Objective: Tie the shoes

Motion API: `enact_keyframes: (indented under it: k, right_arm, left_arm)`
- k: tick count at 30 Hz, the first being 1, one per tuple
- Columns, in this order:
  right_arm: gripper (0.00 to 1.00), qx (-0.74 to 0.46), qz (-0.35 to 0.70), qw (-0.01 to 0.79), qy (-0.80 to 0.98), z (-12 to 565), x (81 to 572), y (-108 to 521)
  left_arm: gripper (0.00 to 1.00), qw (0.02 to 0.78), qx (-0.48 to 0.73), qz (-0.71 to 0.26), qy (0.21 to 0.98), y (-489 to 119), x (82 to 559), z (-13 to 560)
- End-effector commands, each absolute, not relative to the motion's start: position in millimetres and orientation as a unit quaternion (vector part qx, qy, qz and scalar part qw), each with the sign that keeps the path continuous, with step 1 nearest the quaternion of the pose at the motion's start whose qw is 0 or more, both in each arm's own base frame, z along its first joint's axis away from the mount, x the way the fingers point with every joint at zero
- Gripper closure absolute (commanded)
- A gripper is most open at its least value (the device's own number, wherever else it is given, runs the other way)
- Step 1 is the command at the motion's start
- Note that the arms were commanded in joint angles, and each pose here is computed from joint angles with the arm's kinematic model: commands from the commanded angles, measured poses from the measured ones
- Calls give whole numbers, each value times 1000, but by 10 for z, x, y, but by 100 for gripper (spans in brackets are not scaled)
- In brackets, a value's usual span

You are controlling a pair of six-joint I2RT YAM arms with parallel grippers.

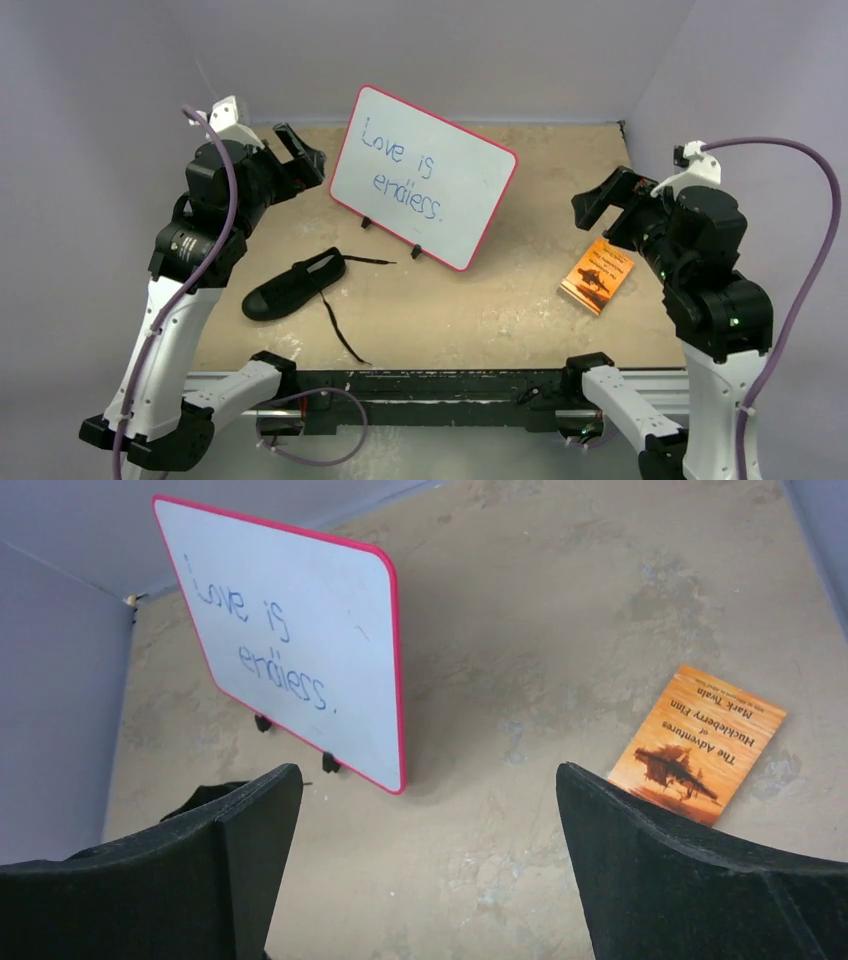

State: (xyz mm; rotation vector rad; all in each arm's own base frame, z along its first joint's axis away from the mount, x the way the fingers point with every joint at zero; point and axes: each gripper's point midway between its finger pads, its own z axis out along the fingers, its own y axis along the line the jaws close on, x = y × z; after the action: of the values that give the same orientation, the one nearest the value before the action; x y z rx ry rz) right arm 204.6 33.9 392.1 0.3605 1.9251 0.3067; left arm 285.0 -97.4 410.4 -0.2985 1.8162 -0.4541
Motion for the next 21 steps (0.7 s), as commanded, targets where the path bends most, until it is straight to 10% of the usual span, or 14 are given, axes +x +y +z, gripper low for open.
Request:
enact_keyframes:
  k: [1,21]
  right_arm:
    - [1,130,133,566,803,4002,2307,374]
    - [1,-49,298,461,835,3567,2806,1196]
  left_arm:
    - [7,582,-211,-165,768,-606,3007,3936]
    - [10,262,-230,-32,937,-155,2843,1617]
